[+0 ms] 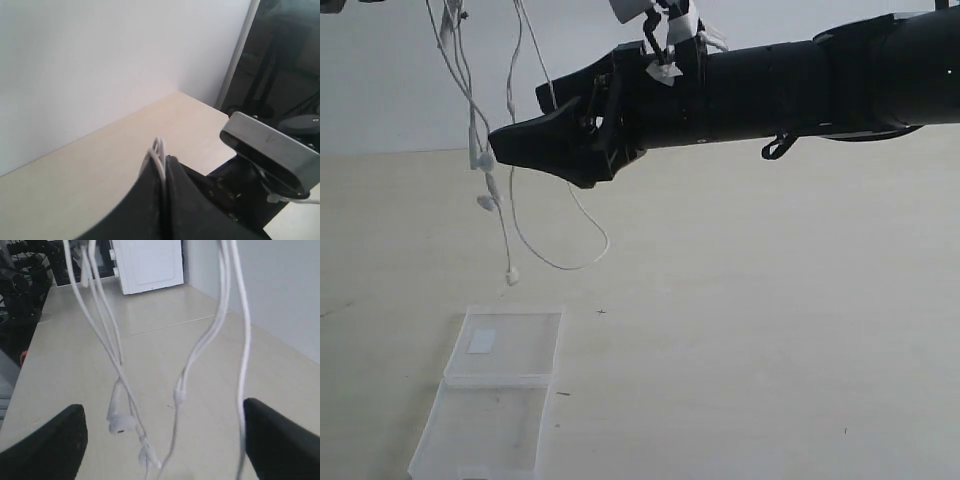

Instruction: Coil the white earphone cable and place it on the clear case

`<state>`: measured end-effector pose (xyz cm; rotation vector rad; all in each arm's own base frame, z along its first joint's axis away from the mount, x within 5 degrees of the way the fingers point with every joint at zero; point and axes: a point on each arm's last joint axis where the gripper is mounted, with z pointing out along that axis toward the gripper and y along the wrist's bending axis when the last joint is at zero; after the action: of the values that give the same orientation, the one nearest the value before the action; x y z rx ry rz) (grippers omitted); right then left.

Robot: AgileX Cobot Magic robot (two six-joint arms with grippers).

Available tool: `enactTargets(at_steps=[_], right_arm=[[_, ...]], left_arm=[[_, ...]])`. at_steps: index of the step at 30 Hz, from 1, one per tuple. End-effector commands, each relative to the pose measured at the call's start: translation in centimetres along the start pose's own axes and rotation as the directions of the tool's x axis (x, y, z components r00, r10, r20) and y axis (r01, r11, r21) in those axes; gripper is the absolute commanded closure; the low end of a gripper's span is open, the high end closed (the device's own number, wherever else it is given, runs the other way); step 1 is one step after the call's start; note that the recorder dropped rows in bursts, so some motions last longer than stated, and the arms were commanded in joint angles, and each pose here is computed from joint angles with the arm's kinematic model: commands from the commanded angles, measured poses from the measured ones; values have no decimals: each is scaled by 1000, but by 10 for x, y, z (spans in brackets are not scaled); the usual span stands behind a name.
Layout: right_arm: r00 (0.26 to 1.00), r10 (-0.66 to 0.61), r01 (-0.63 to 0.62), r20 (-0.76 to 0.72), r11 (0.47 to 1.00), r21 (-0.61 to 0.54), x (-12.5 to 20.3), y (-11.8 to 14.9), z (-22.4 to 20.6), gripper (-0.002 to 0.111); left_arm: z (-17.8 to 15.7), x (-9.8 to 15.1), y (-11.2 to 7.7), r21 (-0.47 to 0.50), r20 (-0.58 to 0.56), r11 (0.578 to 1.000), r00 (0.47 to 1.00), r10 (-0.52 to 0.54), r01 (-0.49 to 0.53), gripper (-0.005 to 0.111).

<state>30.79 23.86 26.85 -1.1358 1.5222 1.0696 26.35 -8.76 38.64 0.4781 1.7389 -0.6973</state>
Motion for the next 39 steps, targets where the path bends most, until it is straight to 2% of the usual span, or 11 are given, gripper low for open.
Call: enactTargets(at_steps=[1, 5, 11, 18, 21, 25, 28, 33, 35, 38, 39], right_arm=[[1000, 17, -16, 17, 998, -64, 6, 6, 6, 28], [1000, -2, 2, -3, 998, -65, 4, 16, 20, 28], [999, -54, 54, 9, 998, -31, -17, 22, 35, 28], [998, 58, -58, 18, 998, 12, -26, 16, 35, 30], [994, 104, -105, 12, 994, 41, -25, 14, 35, 41], [994, 112, -112, 12, 993, 46, -25, 13, 35, 62], [993, 115, -116, 9, 991, 60, -25, 12, 35, 68], [990, 138, -138, 7, 987, 80, -24, 10, 35, 69], [990, 138, -138, 7, 987, 82, -24, 10, 35, 78], [991, 137, -137, 6, 986, 91, -24, 9, 35, 105], [991, 135, -135, 8, 987, 91, -25, 9, 35, 108]], left_arm=[[1, -2, -3, 19, 4, 1000, 1000, -14, 13, 107], [4, 1, -1, 28, -8, 999, 1000, -20, 20, 107], [5, 2, -1, 27, -11, 999, 1000, -22, 22, 107], [5, 1, 3, -7, 0, 1000, 1000, -22, 22, 107], [5, 0, 3, -16, 3, 1000, 1000, -22, 22, 107], [5, 0, 5, -32, 8, 999, 1000, -22, 22, 107], [5, 0, 6, -41, 11, 999, 1000, -22, 22, 107], [5, -1, 6, -47, 13, 999, 1000, -22, 22, 107], [5, -1, 6, -47, 13, 999, 1000, -22, 22, 107], [5, -1, 6, -46, 14, 998, 999, -31, 32, 107], [5, -1, 6, -46, 14, 998, 999, -39, 40, 107]])
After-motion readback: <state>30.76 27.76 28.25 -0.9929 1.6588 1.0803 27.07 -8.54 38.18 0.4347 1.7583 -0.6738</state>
